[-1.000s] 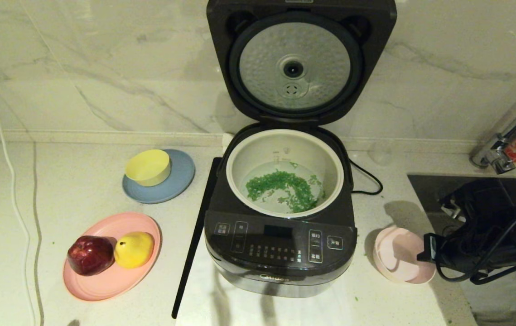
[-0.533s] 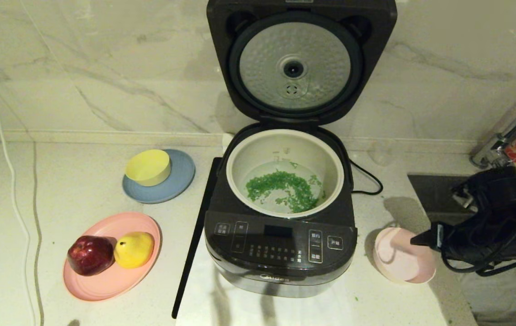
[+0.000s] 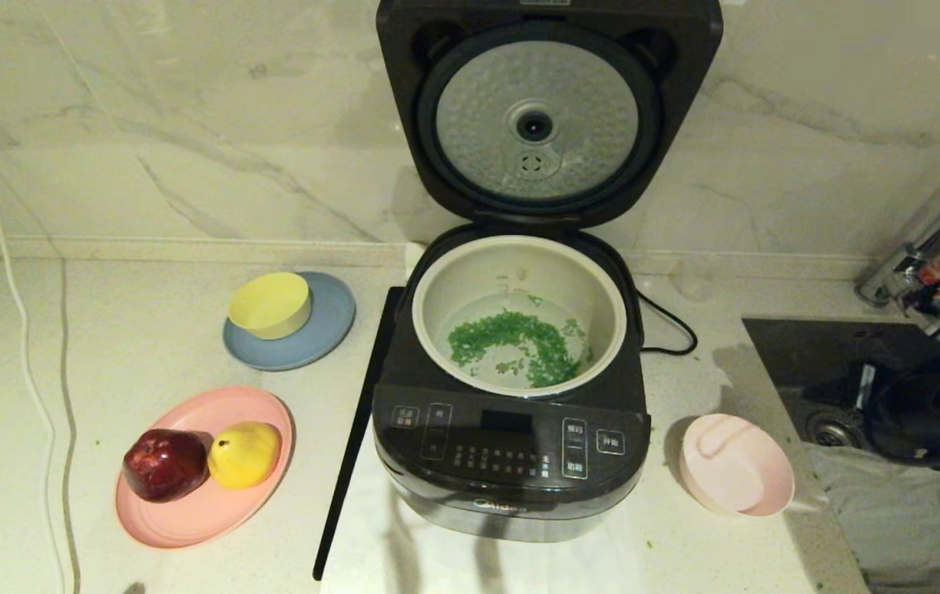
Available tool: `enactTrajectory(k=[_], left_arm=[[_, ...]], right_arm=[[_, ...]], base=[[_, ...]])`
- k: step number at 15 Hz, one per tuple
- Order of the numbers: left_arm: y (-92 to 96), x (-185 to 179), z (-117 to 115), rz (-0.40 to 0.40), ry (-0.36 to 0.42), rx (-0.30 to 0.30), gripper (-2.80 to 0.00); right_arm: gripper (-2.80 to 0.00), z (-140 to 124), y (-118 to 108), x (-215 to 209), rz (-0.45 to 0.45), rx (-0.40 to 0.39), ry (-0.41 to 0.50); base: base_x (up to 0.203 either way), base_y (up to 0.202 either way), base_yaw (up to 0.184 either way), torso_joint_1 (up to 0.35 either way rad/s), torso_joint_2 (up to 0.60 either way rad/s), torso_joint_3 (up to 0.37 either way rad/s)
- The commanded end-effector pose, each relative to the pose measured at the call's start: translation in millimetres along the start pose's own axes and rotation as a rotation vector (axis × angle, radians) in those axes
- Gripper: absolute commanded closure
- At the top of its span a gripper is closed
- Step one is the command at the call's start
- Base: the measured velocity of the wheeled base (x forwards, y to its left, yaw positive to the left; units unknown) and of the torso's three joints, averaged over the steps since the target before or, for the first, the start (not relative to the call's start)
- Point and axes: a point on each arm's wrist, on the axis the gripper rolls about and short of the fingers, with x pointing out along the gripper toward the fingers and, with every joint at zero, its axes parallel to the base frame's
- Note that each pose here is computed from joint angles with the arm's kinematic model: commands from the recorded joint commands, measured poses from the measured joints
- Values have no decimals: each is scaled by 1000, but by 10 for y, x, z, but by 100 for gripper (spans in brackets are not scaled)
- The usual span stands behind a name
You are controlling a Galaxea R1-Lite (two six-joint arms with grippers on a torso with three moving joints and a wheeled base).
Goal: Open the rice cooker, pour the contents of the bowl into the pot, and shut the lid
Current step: Turn off the tap
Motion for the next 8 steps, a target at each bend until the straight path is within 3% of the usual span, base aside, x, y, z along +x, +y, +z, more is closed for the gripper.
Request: enactTrajectory(k=[1, 8], left_arm=[[0, 5, -21, 0, 7, 0, 0], [0, 5, -21, 0, 7, 0, 0]], right_arm=[[0, 72, -18, -140, -26, 9, -73], [0, 134, -54, -120, -273, -18, -196]], base=[[0, 0, 0, 0, 0, 0], [0, 0, 0, 0, 0, 0]])
